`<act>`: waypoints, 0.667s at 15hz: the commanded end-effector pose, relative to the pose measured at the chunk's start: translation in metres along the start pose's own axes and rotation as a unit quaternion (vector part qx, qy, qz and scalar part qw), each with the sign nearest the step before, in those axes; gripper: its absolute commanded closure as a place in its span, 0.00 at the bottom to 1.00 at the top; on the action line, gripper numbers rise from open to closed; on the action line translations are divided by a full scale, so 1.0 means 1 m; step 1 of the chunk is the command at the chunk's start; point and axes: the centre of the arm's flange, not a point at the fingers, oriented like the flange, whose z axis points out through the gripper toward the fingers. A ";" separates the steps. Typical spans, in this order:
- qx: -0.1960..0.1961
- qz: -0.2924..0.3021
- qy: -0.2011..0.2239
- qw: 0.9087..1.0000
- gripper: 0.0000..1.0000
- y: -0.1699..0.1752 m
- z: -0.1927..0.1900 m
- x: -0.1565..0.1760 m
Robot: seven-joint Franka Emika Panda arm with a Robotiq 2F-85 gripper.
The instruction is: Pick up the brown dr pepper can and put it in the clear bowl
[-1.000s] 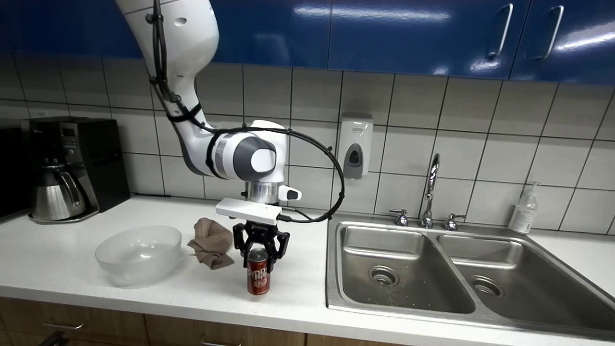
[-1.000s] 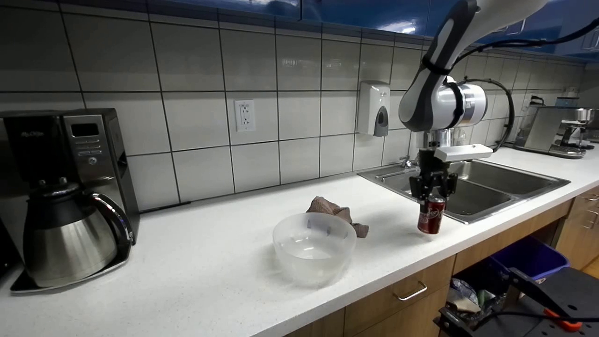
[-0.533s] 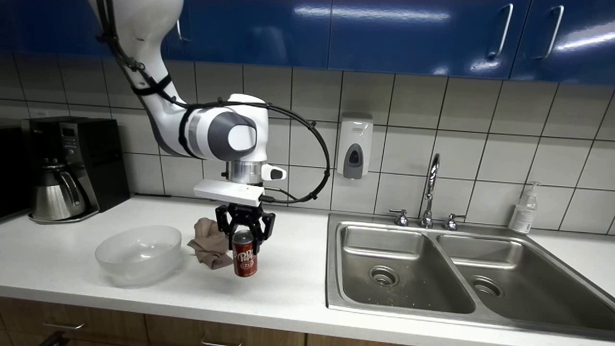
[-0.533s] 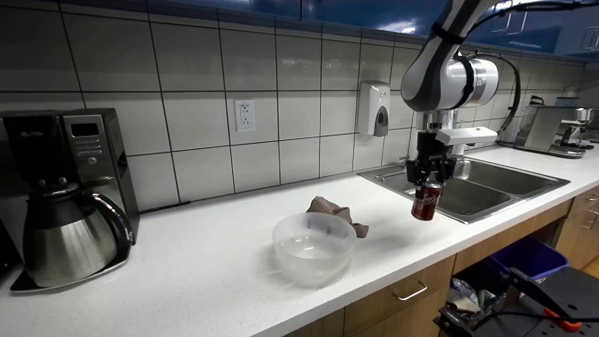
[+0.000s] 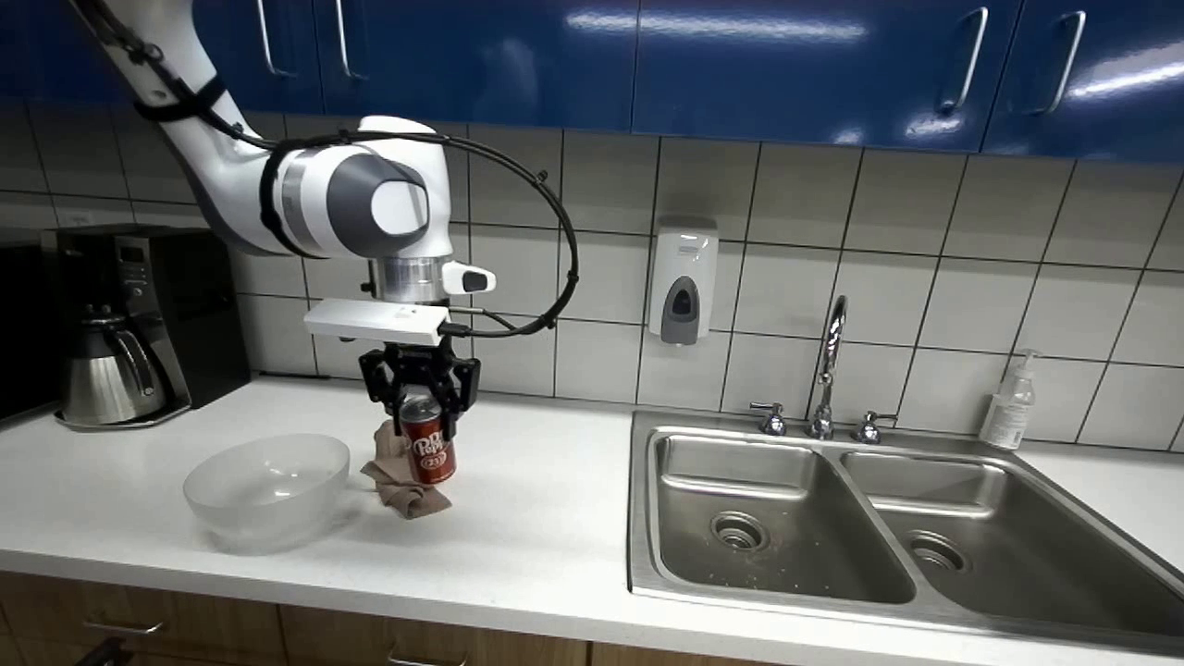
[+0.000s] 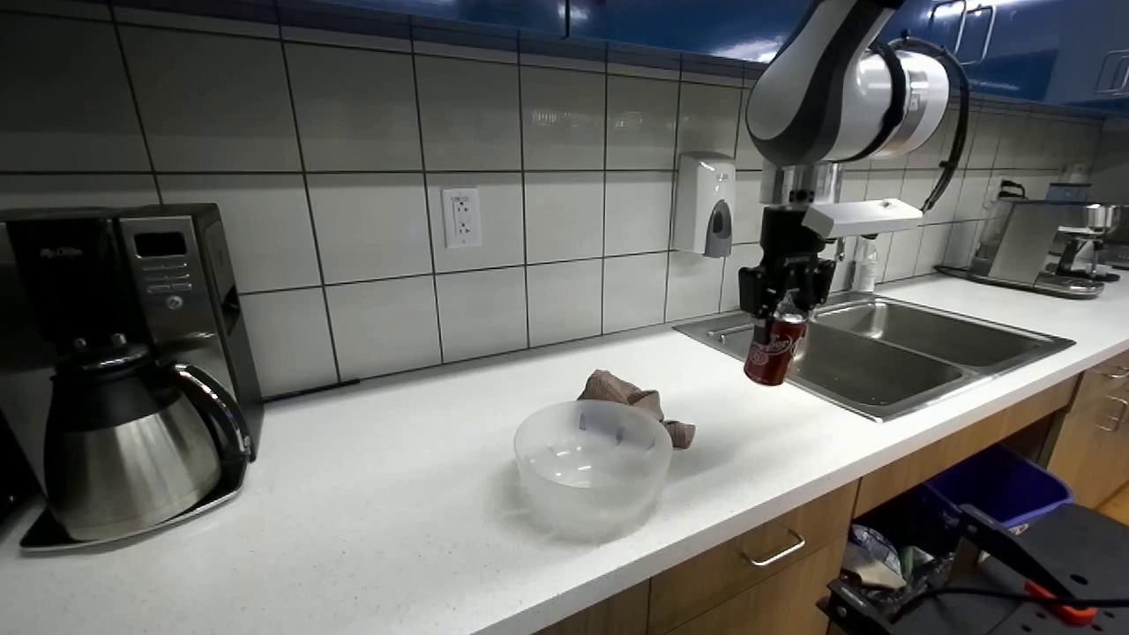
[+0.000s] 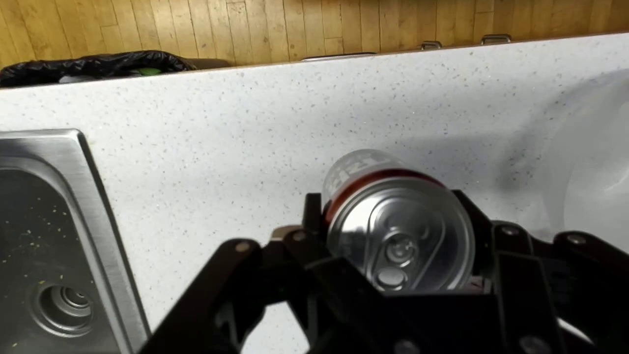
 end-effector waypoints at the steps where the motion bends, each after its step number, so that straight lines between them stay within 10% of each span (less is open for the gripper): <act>1: -0.013 -0.020 0.025 0.999 0.62 -0.039 -0.029 -0.006; 10: -0.017 -0.101 0.039 0.994 0.62 -0.132 -0.041 0.009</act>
